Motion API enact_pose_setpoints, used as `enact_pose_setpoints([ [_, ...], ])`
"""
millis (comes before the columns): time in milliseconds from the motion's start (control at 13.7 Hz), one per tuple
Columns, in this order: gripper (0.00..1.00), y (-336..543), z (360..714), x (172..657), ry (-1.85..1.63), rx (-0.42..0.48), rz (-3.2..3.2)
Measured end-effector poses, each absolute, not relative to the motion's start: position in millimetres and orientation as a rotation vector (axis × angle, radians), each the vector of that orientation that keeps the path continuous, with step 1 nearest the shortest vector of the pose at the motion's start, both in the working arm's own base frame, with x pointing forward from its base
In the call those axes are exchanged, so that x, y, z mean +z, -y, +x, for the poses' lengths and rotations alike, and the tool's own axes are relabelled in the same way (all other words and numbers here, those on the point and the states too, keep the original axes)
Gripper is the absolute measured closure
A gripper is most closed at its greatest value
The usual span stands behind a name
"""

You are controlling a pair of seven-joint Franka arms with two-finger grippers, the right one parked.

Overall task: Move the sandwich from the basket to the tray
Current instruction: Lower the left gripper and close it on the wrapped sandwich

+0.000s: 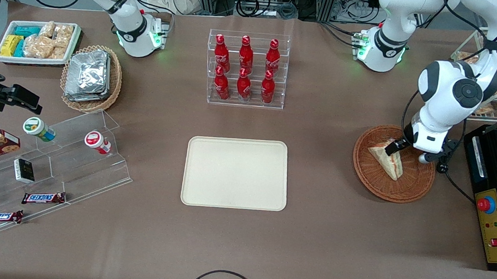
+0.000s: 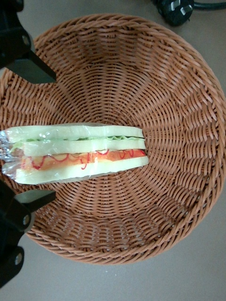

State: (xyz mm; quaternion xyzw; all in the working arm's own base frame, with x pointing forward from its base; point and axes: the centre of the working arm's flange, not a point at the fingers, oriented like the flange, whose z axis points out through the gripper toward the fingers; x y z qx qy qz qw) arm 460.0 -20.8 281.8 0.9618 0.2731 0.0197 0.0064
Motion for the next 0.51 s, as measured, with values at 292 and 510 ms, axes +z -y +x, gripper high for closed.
enact_pose_setpoints([
  [292,0.0,29.1,460.6,264.6,-0.865,0.069,3.001],
  [510,0.0,32.4,460.9,254.9,-0.87,0.072,2.996],
])
